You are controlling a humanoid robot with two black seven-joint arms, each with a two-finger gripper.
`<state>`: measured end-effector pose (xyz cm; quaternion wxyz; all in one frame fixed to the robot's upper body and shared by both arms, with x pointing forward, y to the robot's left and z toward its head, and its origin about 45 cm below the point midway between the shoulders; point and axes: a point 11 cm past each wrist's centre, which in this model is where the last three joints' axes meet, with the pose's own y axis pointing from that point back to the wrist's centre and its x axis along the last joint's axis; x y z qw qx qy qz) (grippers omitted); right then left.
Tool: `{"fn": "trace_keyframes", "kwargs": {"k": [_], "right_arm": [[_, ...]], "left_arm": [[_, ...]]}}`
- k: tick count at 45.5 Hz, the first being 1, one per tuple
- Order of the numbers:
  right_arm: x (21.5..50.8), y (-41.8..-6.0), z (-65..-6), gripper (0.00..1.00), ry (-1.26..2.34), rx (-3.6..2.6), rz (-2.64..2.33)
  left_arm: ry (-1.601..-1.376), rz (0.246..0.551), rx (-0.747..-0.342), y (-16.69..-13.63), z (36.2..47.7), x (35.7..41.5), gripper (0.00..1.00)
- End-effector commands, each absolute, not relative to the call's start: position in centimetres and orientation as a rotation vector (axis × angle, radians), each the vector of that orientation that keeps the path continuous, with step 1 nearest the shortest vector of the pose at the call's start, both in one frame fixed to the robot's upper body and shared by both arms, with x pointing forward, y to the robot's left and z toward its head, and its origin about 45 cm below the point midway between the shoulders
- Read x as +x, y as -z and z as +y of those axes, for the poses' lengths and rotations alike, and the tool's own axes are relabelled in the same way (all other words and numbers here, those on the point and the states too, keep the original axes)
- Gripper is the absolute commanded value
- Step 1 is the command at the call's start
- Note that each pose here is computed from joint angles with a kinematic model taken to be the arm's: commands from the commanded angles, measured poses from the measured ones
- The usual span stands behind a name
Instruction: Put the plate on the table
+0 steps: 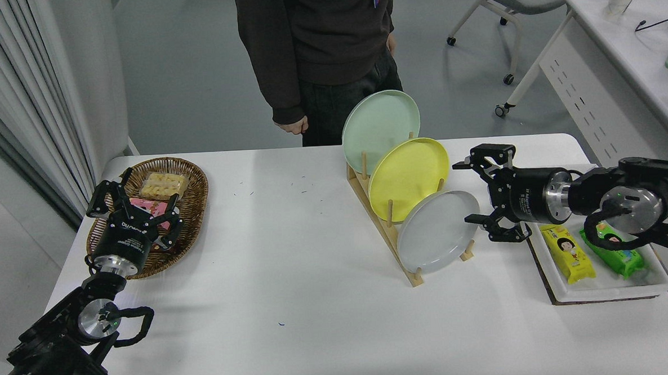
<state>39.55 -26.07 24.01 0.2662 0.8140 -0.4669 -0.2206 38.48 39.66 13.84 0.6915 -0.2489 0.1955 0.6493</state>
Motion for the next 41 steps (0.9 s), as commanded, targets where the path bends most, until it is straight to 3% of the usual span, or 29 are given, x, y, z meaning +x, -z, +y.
{"fn": "trace_keyframes", "kwargs": {"k": [1,41], "right_arm": [[39.5,-23.7,-25.3,0.99,0.617,2.183,-1.249],[41.1,-23.9,-25.2,0.99,0.596,2.184,-1.284]], "left_arm": [[-1.451,0.437,-0.556,-13.84,39.7,38.48,0.98],[-1.451,0.437,-0.556,-13.84,39.7,38.48,0.98]]}}
